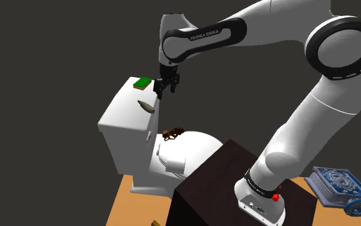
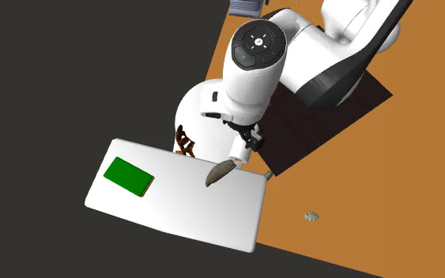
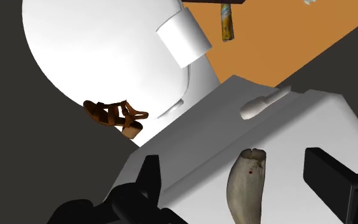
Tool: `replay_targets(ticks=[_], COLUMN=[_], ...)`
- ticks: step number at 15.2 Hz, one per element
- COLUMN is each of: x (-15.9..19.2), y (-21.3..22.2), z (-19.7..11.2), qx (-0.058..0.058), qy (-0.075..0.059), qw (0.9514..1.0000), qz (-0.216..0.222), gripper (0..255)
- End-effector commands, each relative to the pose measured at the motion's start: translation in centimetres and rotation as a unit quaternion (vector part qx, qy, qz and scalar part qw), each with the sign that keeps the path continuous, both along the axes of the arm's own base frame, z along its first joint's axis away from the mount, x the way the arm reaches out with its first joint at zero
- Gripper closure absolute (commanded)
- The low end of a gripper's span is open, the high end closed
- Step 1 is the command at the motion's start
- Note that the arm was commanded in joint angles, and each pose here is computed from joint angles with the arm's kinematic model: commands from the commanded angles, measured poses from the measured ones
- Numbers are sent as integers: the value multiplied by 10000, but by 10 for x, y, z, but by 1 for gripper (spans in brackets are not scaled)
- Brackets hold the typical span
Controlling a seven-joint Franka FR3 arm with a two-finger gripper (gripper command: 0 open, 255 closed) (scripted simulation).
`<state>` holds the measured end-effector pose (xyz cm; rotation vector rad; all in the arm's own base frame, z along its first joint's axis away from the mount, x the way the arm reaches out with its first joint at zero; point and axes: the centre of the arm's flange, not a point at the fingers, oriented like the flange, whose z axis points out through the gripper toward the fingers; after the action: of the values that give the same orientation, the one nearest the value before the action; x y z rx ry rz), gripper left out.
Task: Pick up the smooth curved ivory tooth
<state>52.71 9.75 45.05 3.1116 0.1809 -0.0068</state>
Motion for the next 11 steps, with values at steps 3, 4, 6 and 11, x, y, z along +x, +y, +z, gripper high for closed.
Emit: replay_targets(ticks=[3,4,6,11], x=[38,48,68,89], y=[22,27,37,48], z=[-26,-33,-47,-72], qx=[-57,-71,-100,-132], qy=[-23,-29,-41,-53], qw=[10000,9999,9999,9998], qz=[57,71,100,131], gripper=[0,0,0,0])
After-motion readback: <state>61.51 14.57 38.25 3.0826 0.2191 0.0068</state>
